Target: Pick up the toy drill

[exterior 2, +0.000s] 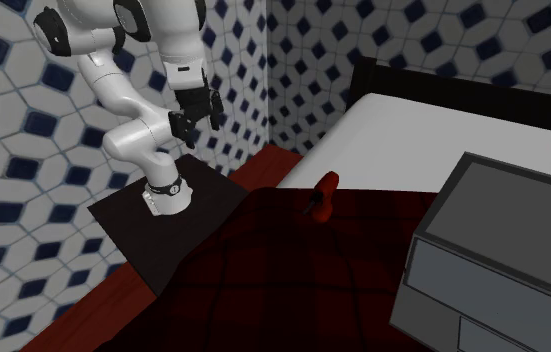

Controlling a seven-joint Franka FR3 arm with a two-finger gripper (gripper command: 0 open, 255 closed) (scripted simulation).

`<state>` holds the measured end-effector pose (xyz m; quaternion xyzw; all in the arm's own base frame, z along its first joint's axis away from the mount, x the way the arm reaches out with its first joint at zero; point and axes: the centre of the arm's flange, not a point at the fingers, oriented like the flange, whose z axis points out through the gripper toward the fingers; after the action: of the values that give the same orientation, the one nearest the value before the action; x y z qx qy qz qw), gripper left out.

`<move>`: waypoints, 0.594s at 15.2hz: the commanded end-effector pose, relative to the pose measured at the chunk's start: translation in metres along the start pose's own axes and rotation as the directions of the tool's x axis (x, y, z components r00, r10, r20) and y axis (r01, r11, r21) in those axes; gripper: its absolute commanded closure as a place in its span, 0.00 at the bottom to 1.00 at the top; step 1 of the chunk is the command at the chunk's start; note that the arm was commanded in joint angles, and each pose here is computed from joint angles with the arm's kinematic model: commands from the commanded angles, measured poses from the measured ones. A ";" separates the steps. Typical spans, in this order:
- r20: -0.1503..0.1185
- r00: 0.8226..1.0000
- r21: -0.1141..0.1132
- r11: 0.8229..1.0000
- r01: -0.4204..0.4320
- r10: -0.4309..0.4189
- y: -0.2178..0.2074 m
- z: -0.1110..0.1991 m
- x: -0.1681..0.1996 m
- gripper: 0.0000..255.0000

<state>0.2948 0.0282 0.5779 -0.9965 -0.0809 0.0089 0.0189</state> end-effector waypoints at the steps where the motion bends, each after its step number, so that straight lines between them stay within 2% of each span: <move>1: 0.000 1.000 0.000 1.000 0.000 0.000 0.000 0.000 0.000 0.00; 3: 0.004 0.995 0.009 0.995 0.104 -0.104 0.015 0.001 0.023 0.00; 5: 0.007 0.978 0.018 0.978 0.207 -0.207 0.027 0.003 0.048 0.00; 7: 0.009 0.951 0.027 0.951 0.307 -0.308 0.036 0.005 0.074 0.00; 9: 0.010 0.914 0.036 0.914 0.404 -0.405 0.043 0.007 0.101 0.00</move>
<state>0.3872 0.0049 0.5721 -0.9657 -0.2568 0.0140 0.0347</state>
